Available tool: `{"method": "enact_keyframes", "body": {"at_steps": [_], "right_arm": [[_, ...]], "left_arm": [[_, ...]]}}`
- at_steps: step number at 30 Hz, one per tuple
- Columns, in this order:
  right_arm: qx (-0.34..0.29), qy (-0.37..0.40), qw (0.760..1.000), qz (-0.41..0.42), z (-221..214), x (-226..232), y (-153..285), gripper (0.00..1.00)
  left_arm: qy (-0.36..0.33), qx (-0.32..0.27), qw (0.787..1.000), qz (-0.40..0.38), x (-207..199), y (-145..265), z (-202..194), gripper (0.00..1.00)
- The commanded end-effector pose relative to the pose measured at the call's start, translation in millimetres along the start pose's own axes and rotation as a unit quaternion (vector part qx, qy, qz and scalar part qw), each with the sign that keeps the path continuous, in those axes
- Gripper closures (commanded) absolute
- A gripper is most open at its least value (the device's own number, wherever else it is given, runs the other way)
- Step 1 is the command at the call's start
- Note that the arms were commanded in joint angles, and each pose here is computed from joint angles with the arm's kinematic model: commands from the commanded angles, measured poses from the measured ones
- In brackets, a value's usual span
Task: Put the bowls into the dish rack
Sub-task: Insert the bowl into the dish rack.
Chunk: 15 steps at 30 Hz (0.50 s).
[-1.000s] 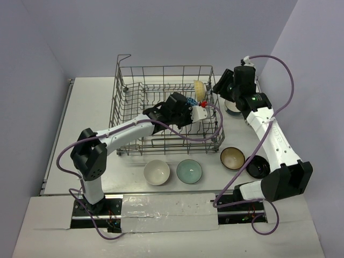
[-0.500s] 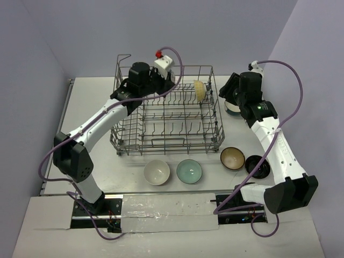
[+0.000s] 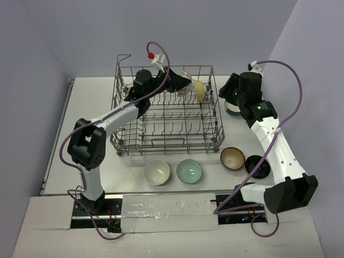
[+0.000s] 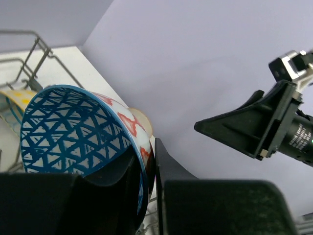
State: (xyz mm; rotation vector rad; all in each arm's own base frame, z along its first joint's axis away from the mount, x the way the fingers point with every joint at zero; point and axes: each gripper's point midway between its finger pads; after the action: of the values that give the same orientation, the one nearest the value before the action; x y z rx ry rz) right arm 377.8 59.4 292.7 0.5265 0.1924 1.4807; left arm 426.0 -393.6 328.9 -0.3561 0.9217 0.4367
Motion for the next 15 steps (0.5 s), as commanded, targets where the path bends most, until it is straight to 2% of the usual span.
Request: {"method": "enact_keyframes", "body": {"at_steps": [1, 9, 15], "right_arm": [[-0.017, 0.004, 1.000, 0.000, 8, -3, -1, 0.40], [0.001, 0.009, 1.000, 0.006, 0, 0, -11, 0.40], [0.010, 0.011, 1.000, 0.018, -4, 4, -15, 0.40]], "left_arm": [[0.036, -0.068, 0.993, -0.091, -44, 3, 31, 1.00], [0.073, -0.165, 0.981, -0.070, -20, 6, 53, 1.00], [0.078, -0.183, 0.979, -0.051, 11, -8, 54, 1.00]]}}
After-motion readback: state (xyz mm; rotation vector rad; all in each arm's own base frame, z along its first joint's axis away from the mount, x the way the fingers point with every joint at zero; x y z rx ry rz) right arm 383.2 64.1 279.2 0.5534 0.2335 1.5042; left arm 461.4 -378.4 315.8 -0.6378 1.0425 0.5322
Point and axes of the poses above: each gripper's point midway between its finger pads, its own y axis back along the fingers, its own x axis along the line the jaws close on, z = x × y, and after that the axes turned 15 degrees about y, right-handed
